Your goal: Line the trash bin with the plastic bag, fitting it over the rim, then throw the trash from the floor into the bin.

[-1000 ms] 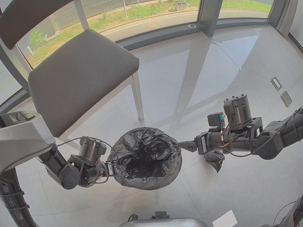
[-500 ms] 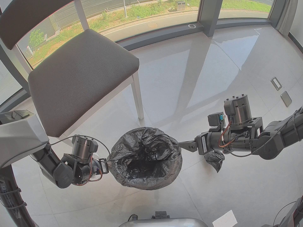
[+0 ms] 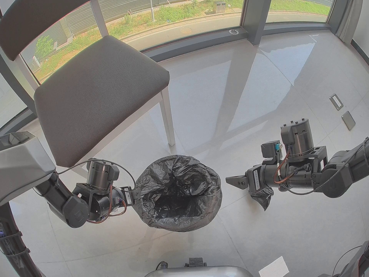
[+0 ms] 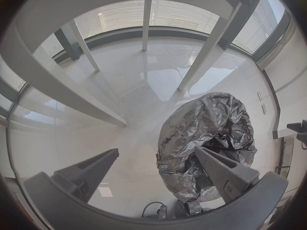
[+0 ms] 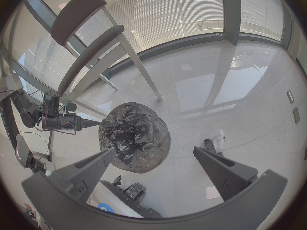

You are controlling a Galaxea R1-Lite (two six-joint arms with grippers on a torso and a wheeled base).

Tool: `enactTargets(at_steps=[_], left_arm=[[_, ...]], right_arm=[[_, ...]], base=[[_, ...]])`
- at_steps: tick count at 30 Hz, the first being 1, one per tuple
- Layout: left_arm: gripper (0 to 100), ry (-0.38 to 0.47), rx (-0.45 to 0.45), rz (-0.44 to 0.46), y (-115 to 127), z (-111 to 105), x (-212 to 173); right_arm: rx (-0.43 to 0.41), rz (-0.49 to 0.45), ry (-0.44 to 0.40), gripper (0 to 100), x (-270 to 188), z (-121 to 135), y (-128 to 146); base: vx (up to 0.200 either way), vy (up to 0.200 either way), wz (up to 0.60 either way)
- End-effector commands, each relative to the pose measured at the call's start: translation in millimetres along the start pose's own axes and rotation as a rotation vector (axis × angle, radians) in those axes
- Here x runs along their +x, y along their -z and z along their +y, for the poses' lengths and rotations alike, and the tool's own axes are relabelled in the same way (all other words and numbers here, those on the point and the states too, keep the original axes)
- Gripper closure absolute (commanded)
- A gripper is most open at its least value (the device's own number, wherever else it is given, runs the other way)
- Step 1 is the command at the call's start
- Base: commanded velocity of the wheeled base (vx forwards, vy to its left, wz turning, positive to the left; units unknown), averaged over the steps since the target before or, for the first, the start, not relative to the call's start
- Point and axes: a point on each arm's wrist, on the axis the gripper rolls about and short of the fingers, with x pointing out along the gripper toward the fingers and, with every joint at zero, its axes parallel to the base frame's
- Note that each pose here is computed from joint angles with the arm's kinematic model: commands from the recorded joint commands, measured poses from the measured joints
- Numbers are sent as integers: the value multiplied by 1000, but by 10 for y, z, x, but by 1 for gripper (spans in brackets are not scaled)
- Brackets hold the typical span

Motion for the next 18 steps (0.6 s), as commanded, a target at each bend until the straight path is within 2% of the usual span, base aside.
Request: enactTargets(at_steps=[1, 2, 9, 10, 13, 15, 16, 18], left_arm=[[0, 30, 10, -39, -82, -86, -70], [0, 30, 10, -39, -82, -86, -70], [0, 131, 149, -113, -192, -516, -78], [0, 132, 153, -113, -191, -524, -71], [0, 168, 256, -146, -226, -726, -18], [0, 175, 282, -149, -220, -771, 1], [0, 185, 339, -152, -195, -851, 48], [0, 190, 390, -148, -148, -905, 108]], right_arm=[[9, 0, 26, 0, -159, -60, 72], [8, 2, 26, 0, -164, -60, 79], [22, 0, 48, 0, -287, -138, 141], [23, -2, 49, 0, -292, -141, 138], [24, -6, 55, 0, -359, -158, 161], [24, -7, 55, 0, -380, -156, 168], [25, -6, 56, 0, -412, -159, 190], [26, -5, 58, 0, -433, -162, 205]], base=[[0, 0, 0], [0, 0, 0], [0, 0, 0], [0, 0, 0], [0, 0, 0], [0, 0, 0], [0, 0, 0], [0, 0, 0]])
